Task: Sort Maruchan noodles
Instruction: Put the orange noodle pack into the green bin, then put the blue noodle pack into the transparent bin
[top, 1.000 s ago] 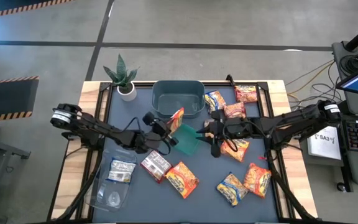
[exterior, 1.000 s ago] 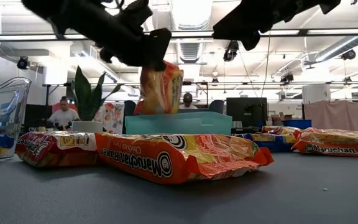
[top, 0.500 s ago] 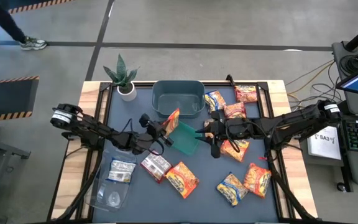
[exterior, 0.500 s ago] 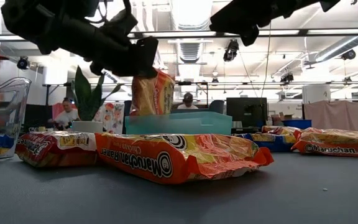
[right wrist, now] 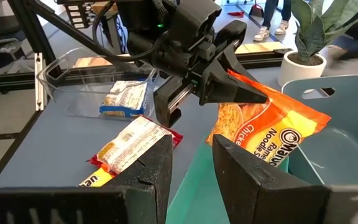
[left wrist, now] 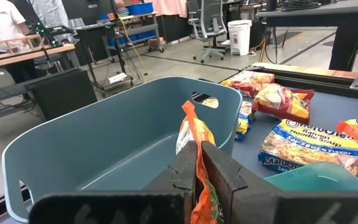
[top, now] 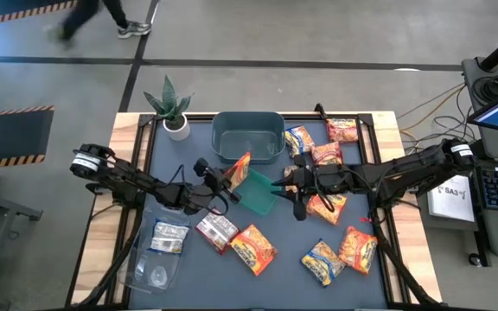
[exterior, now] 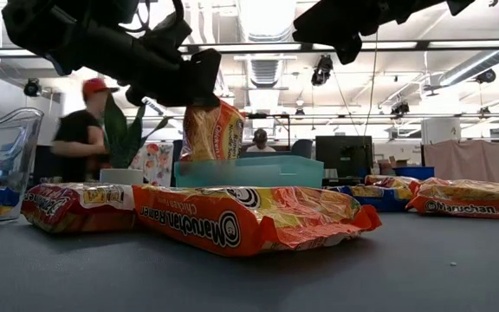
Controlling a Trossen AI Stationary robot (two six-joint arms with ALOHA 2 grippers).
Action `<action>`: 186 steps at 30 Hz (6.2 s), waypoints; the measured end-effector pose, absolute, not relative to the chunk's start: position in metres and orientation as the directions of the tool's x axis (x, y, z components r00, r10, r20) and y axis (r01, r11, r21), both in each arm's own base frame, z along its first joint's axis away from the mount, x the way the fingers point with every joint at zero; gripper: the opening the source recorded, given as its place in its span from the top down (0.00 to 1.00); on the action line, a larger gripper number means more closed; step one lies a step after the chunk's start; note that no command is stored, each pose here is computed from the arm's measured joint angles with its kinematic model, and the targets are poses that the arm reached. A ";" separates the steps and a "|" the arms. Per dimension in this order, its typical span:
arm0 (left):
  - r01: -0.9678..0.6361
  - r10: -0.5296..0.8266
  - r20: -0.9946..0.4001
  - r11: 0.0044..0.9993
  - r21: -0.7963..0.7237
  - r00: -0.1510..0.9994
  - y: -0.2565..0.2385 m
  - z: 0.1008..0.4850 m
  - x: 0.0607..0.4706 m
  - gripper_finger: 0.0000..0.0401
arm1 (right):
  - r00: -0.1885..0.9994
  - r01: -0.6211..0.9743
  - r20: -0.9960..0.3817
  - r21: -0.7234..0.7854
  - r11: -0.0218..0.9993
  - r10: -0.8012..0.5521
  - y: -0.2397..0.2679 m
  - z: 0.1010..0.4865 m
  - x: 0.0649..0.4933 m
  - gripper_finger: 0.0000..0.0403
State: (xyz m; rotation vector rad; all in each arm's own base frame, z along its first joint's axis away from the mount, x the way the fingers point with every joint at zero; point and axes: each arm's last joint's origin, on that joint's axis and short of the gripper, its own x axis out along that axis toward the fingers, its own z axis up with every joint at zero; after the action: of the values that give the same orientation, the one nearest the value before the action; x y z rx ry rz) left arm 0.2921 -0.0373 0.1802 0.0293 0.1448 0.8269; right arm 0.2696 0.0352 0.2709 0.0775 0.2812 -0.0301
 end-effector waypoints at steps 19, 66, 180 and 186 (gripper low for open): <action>-0.738 0.734 -0.126 0.674 0.019 0.667 -0.037 0.179 0.292 0.96 | 0.959 0.044 -0.282 0.082 0.996 -0.019 0.035 0.271 0.269 0.74; -0.486 0.546 -0.161 0.821 0.299 0.822 -0.049 0.278 0.237 0.67 | 0.673 0.538 -0.739 0.462 0.705 -0.029 0.043 0.263 0.262 0.74; -0.424 0.527 -0.157 0.798 0.428 0.835 -0.045 0.287 0.227 0.67 | 0.293 0.195 -0.898 -0.279 0.940 -0.327 0.027 0.151 0.274 0.60; -0.424 0.528 -0.157 0.798 0.428 0.835 -0.045 0.287 0.227 0.67 | 0.280 0.190 -0.896 -0.300 0.935 -0.344 0.027 0.146 0.277 0.75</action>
State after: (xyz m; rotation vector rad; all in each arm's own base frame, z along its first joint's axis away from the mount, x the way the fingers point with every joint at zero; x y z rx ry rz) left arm 0.2271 -0.0449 0.2871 0.3915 0.2768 0.5175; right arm 0.2765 0.0270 0.1458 -0.1438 1.2374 -0.3594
